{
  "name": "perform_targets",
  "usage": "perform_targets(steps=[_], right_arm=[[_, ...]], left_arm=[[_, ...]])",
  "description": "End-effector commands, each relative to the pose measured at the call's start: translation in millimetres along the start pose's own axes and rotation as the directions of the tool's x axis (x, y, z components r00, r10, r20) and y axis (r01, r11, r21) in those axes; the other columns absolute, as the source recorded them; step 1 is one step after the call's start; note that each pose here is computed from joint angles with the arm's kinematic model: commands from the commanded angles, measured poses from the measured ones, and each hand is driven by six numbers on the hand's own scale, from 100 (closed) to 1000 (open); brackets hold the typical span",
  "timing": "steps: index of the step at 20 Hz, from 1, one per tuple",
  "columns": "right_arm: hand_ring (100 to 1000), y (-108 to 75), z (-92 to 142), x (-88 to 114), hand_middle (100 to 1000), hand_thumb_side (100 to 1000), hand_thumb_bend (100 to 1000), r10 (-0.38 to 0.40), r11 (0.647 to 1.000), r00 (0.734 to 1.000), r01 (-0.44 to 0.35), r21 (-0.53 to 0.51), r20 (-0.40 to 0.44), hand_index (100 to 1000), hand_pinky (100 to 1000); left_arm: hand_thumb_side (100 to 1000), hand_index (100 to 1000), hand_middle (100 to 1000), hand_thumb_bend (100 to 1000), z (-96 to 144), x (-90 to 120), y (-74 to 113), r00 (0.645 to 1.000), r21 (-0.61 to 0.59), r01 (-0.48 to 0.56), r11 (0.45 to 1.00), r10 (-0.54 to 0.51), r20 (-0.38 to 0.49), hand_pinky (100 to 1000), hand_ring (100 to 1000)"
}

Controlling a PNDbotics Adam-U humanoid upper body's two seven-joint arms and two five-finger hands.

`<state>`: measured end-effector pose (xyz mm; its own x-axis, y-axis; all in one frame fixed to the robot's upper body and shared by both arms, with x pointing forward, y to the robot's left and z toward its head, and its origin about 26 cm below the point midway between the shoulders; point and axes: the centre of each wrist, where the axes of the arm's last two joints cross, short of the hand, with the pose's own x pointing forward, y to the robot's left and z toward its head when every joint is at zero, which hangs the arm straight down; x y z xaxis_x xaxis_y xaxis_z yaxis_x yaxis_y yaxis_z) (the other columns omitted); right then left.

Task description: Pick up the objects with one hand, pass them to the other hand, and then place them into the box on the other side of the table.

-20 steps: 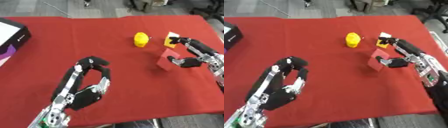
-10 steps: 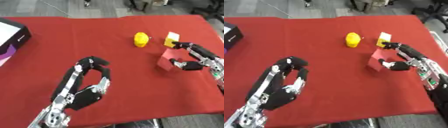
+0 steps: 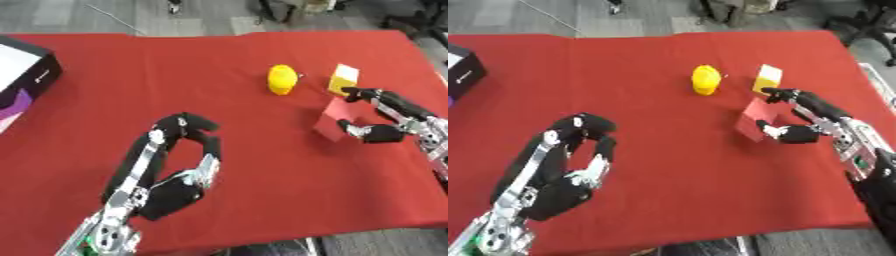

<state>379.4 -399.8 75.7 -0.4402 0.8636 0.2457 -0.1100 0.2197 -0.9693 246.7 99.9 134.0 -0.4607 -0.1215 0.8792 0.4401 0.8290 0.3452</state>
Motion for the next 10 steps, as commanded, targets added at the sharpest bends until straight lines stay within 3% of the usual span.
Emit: perform_targets(steps=[1, 6, 10], right_arm=[[814, -5.5, 0.9, -1.8, 733, 659, 245, 0.033, 0.999, 0.999, -0.033, 0.023, -0.005, 975, 904], [815, -6.0, 0.6, -0.7, 735, 617, 254, 0.065, 0.997, 0.998, -0.064, 0.039, -0.005, 975, 893], [815, -8.0, -0.3, 1.0, 739, 638, 305, 0.091, 0.995, 0.996, -0.091, 0.037, 0.001, 975, 887]], left_arm=[[379, 693, 652, 100, -0.6, 7.2, 1.9, 1.000, 0.005, 0.002, 1.000, -0.002, 0.028, 914, 610], [381, 693, 652, 100, -0.5, 7.1, 1.9, 1.000, 0.007, 0.001, 1.000, -0.001, 0.027, 915, 610], [381, 693, 652, 100, -0.4, 7.0, 1.9, 1.000, 0.007, 0.002, 1.000, -0.002, 0.027, 915, 609]])
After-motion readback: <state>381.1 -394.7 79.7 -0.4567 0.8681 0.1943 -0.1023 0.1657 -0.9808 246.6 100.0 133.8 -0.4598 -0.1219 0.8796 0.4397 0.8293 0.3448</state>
